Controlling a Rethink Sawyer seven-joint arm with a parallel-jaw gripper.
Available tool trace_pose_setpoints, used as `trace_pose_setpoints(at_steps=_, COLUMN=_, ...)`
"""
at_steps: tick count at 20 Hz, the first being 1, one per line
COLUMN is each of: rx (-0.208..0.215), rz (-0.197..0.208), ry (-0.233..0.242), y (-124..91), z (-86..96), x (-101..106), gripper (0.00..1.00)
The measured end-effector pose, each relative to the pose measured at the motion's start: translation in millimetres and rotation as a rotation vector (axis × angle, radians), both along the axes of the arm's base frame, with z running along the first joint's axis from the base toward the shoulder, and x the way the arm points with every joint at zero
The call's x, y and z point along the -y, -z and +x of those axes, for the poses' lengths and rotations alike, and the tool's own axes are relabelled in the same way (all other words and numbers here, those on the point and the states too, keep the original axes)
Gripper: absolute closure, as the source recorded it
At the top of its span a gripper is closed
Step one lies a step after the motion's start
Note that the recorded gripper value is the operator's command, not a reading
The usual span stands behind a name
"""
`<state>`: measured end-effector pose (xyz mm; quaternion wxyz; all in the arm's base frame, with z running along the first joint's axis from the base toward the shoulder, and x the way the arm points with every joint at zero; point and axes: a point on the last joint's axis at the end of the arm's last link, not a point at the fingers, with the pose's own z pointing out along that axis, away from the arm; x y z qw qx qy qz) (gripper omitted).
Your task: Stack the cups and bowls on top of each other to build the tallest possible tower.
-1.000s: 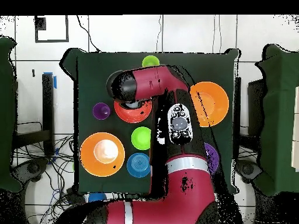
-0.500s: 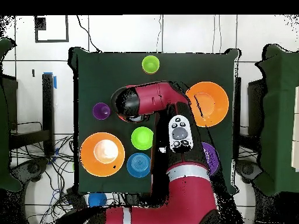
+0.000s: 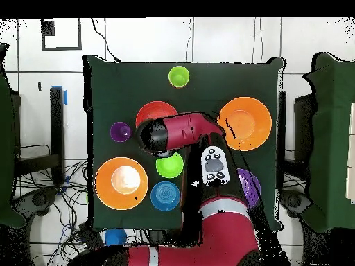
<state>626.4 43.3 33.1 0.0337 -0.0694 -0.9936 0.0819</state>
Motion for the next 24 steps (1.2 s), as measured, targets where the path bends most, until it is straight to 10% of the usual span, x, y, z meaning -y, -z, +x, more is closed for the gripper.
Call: trace_pose_setpoints(at_steps=24, rx=-0.011, rz=0.053, ry=0.077, y=27.2, z=-47.8, x=57.3, gripper=0.00)
